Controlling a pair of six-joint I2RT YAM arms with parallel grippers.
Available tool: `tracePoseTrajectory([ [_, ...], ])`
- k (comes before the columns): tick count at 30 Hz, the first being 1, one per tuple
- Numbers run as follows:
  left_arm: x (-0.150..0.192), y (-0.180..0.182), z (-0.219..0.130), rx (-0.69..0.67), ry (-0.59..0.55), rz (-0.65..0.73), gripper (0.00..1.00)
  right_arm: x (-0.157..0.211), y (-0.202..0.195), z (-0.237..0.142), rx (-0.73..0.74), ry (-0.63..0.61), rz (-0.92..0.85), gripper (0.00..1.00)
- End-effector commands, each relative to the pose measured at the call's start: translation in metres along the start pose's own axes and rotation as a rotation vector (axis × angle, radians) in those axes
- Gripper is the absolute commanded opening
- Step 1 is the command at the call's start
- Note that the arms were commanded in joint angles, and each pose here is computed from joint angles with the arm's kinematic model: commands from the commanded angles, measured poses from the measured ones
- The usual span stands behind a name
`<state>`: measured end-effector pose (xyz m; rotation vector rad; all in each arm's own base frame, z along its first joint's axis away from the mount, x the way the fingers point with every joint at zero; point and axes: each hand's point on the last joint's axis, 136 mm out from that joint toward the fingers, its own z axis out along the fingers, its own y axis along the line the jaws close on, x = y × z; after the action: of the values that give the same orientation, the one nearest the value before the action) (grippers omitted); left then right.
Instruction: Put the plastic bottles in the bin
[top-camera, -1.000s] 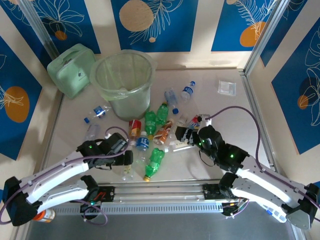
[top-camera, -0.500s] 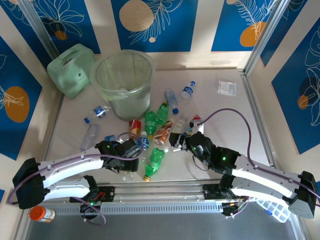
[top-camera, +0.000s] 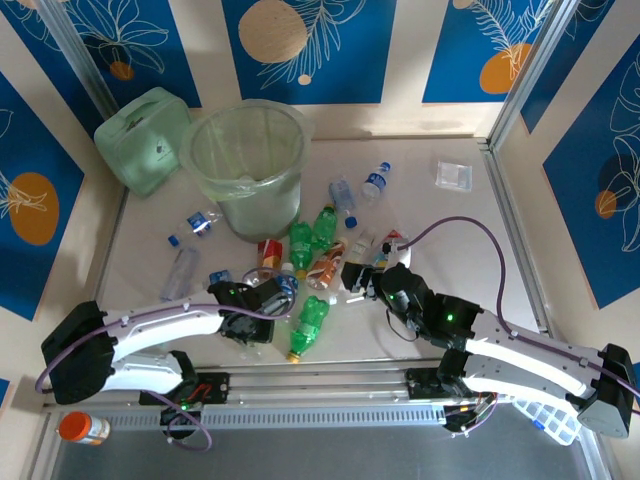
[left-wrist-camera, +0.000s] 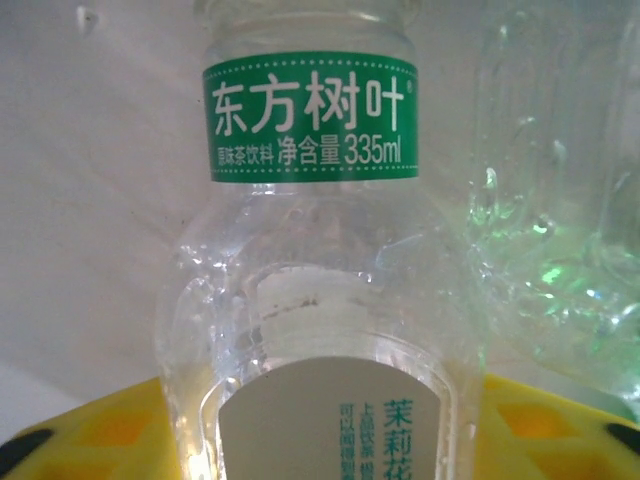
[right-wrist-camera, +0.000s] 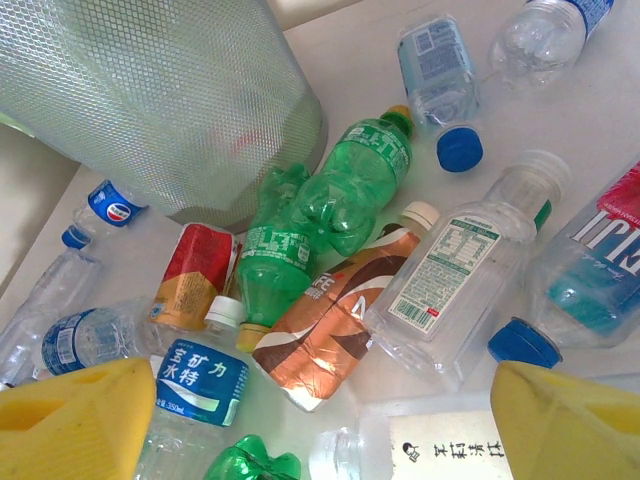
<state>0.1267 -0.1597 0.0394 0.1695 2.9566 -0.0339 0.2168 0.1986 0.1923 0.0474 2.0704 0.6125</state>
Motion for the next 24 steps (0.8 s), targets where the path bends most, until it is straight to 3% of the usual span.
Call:
tracePoseTrajectory([
  [1,0.006,0.006,0.002,-0.01,0.003,0.004,0.46,-0.019,0.01,-0.006,-0.012,-0.054,0.018,0.87],
  [7,0.0,0.027,-0.019,-0.039,-0.086,-0.019,0.43,-0.02,0.007,-0.009,-0.006,-0.065,0.019,0.87],
  [12,-0.015,0.035,-0.054,0.047,-0.252,0.015,0.38,-0.022,0.01,-0.012,-0.023,-0.071,0.015,0.87],
  [18,-0.039,0.005,-0.098,0.33,-0.505,0.098,0.3,-0.022,0.017,-0.014,-0.049,-0.074,-0.01,0.88],
  [21,-0.054,0.0,-0.119,0.357,-0.619,0.152,0.26,-0.02,0.026,-0.015,-0.104,-0.061,-0.027,0.9],
  [24,-0.069,-0.005,-0.139,0.344,-0.679,0.164,0.15,-0.02,0.039,-0.02,-0.197,-0.077,-0.018,0.92],
])
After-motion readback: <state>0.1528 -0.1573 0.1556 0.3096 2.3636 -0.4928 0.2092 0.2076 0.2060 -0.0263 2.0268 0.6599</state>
